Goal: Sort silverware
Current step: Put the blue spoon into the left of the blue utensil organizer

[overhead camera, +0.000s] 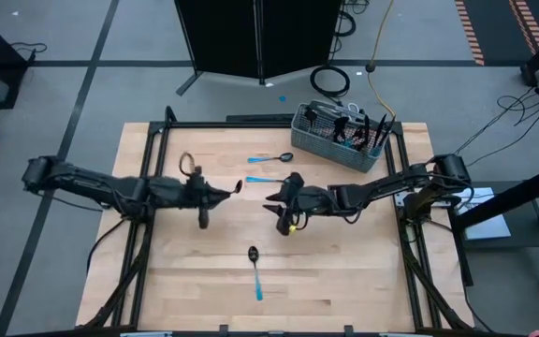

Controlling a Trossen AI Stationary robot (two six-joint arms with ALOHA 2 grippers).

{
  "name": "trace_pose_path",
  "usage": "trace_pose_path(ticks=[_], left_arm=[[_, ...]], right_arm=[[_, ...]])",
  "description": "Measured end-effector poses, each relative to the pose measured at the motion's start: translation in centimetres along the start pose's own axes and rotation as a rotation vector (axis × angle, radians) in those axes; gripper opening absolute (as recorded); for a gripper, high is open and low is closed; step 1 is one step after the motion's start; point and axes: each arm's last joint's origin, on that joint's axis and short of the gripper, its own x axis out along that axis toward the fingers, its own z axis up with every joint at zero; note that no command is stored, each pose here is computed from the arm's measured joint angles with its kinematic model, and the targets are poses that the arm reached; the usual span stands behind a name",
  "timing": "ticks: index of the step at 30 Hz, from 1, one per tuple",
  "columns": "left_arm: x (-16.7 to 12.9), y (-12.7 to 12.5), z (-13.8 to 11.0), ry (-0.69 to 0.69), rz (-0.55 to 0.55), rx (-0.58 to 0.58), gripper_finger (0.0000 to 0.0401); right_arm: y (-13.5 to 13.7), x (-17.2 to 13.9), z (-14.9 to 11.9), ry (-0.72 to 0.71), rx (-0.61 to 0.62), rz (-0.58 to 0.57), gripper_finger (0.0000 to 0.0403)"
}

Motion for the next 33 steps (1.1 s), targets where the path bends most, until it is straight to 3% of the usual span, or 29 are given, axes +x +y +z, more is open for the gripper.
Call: trace_pose_path(ticks=[3, 6, 13, 17, 21, 26, 33], left_arm=[[-0.2, 0.4, 2.1, -0.187, -0.149, 0.082, 0.0000], [-0.4, 0.7, 3.6, -0.342, -0.228, 0.179, 0.0000], [-0.6, 1.1, 5.3, -0.553, -0.381, 0.326, 0.0000], [-0.5, 1.2, 5.4, -0.558, -0.376, 0.326, 0.0000], [0.4, 1.4, 4.9, -0.504, -0.292, 0.307, 0.0000], [0.7, 1.5, 4.9, -0.511, -0.239, 0.298, 0.0000], [0.7, 1.3, 4.9, -0.514, -0.248, 0.322, 0.0000]], right_arm=[[0.3, -0.1, 1.1, -0.111, 0.001, 0.033, 0.0114], [0.7, -0.4, 2.6, -0.260, -0.007, 0.071, 0.0114], [1.2, -1.3, 5.0, -0.513, -0.091, 0.100, 0.0114], [1.7, -1.2, 6.4, -0.545, -0.177, 0.080, 0.0126], [2.8, -0.2, 7.8, -0.533, -0.245, 0.069, 0.0168], [3.2, 1.2, 8.8, -0.421, -0.227, 0.062, 0.0225], [3.4, 1.3, 9.4, -0.486, -0.202, 0.047, 0.0250]])
